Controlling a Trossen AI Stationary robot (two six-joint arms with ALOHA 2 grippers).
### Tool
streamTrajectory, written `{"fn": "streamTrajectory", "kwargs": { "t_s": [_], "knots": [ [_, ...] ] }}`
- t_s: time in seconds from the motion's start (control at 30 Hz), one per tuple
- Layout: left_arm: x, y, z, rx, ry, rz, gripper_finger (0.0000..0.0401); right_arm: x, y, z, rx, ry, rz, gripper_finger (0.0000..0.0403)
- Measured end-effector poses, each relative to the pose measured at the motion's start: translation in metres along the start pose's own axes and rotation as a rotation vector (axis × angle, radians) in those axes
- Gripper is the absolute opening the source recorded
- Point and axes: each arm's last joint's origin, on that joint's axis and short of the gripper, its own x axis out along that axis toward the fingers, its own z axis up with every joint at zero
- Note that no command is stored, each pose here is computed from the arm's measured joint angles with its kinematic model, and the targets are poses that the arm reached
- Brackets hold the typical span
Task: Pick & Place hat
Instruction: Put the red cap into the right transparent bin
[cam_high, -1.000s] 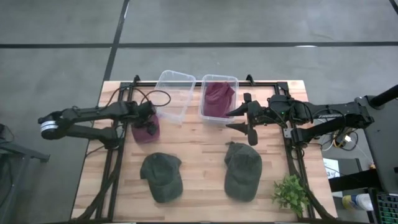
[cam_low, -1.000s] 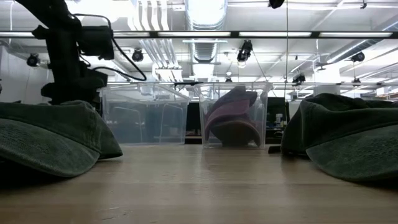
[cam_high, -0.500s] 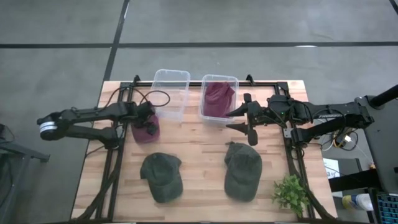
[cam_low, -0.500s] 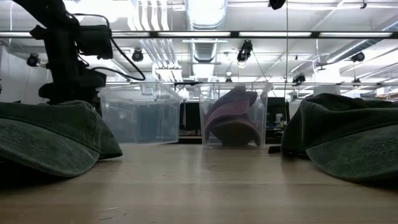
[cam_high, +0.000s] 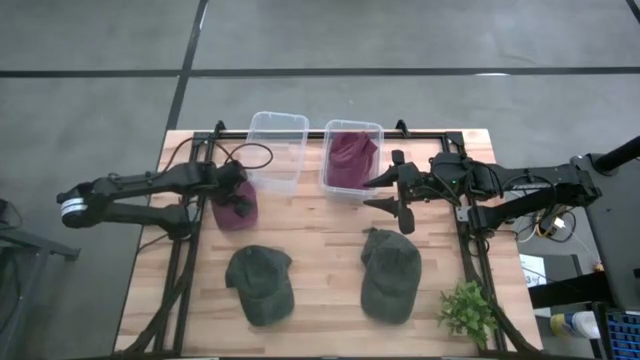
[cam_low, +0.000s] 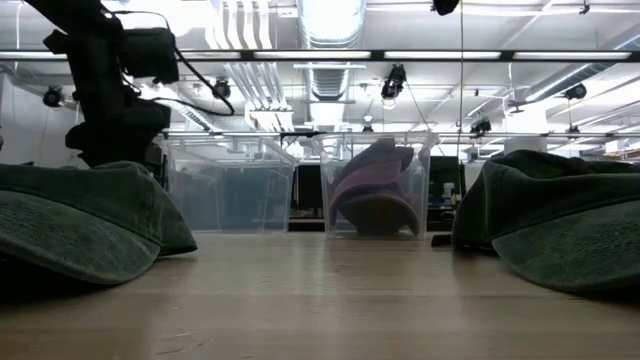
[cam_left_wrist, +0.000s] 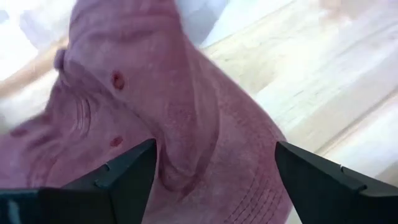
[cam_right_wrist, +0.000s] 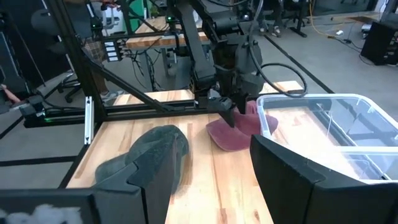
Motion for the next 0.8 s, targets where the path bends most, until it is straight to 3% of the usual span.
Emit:
{"fn": "streamTrajectory", "kwargs": {
  "t_s": [0.17,0.43,0.8],
  "knots": [
    [-0.007,0.001,-0.005,0.047,-0.005,-0.033,0.0319,0.000,0.000,0.000,0.002,0.000,0.000,0.0203],
    [-0.004,0.005,-0.013,0.119,0.082,0.011,0.0319,0.000,0.000,0.000,0.000,0.000,0.000,0.0203],
    [0.014,0.005,-0.017,0.124,0.139,0.045,0.0319,0.000,0.000,0.000,0.000,-0.001,0.000,0.0203]
  ]
}}
